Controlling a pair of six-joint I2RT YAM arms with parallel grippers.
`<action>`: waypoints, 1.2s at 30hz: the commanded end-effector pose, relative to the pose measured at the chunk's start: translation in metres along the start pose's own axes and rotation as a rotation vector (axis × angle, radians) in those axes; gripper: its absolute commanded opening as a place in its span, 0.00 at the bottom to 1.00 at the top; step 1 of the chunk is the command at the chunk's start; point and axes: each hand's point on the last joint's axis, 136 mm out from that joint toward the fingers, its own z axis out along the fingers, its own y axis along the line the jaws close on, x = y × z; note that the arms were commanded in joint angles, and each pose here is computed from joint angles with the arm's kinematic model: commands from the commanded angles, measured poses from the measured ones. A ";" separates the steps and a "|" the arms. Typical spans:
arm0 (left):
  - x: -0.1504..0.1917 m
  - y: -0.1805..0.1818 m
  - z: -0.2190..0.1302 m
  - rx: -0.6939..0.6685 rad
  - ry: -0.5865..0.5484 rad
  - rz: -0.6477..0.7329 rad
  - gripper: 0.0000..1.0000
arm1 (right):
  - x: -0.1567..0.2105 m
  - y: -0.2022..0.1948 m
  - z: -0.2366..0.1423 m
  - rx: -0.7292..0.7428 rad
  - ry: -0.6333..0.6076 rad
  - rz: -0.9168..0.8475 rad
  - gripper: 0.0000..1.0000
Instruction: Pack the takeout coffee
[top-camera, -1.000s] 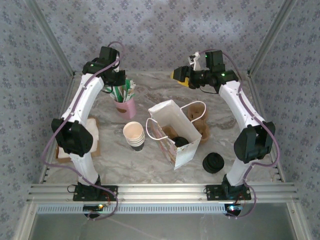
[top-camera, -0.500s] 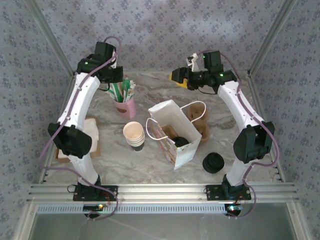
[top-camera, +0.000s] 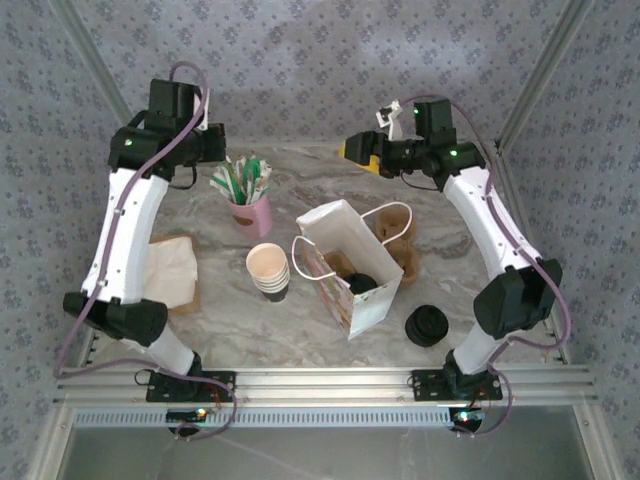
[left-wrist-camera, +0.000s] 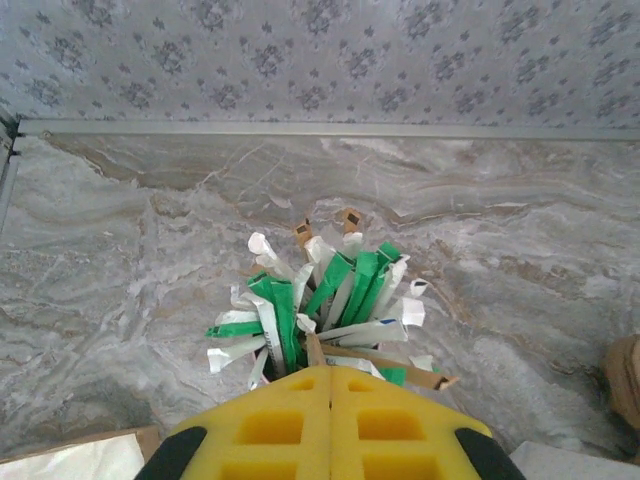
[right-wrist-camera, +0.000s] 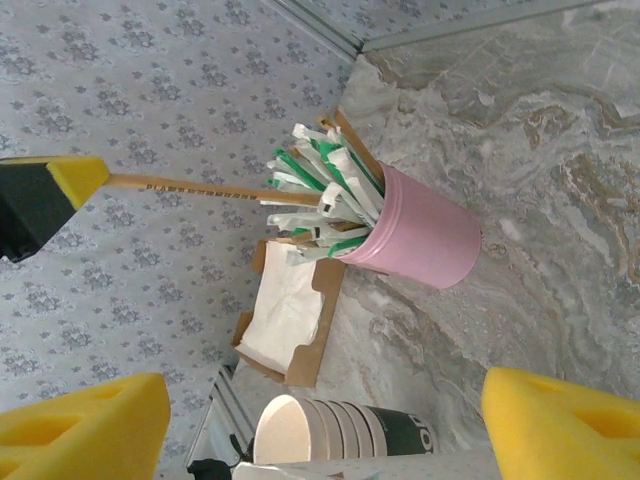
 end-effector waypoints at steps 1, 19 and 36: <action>-0.009 -0.007 -0.041 0.052 -0.071 0.006 0.05 | -0.002 0.027 -0.019 -0.014 -0.033 -0.069 0.84; -0.024 -0.058 -0.138 0.411 -0.238 -0.023 0.05 | 0.031 0.040 -0.065 0.085 -0.054 -0.141 0.88; -0.020 -0.115 -0.183 0.794 -0.178 -0.007 0.05 | 0.057 0.043 -0.122 0.235 -0.144 -0.215 0.89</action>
